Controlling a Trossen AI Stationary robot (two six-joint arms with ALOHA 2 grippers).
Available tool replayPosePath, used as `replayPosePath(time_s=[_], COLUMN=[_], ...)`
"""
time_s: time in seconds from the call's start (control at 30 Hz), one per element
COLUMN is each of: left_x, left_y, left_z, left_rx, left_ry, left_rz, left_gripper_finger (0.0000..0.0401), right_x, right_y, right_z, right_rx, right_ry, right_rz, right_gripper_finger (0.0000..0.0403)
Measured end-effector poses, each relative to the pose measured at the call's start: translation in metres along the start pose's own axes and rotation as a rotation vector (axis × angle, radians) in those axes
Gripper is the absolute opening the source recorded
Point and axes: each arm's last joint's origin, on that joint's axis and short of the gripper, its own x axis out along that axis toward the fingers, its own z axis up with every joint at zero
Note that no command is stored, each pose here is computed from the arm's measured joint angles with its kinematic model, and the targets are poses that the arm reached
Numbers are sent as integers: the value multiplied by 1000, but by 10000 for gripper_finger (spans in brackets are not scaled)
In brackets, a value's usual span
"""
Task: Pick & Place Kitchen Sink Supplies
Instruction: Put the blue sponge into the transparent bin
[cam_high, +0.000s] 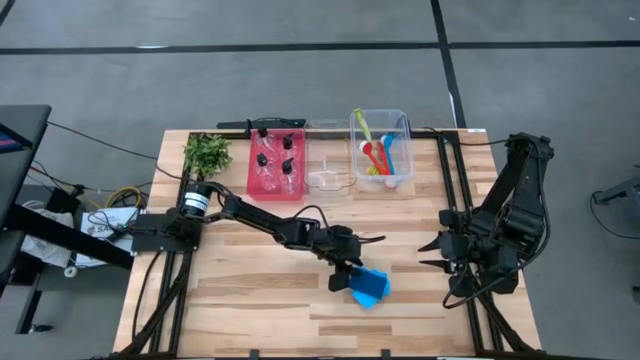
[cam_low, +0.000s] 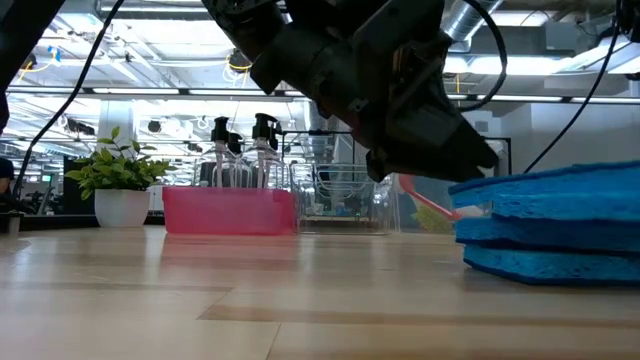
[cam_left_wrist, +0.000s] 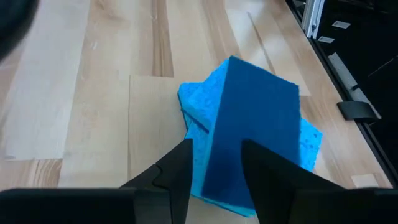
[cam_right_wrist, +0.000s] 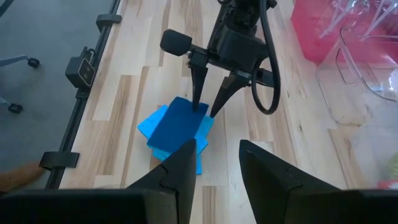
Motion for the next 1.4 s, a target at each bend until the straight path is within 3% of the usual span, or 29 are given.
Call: replayPosePath(time_s=[0.37,0.57,0.87,1.23,1.4], left_x=[-9,-30,-43,-32,-29], left_y=[-4,-7,-2,15,13], left_z=[5,11,23,7,-6], left_rx=[-11,-230,-650,-826,-873], left_ry=[24,108,95,98,63], left_rz=[2,32,-28,-6,-72], left_gripper_finger=[198,218,207,203,202], right_x=[0,0,0,0,0], right_y=[1,3,3,4,4], right_z=[1,0,1,1,1], right_rx=[9,17,26,26,24], right_ry=[-1,29,24,34,38], right_rz=[10,48,56,68,73], right_gripper_finger=[115,115,115,115,115])
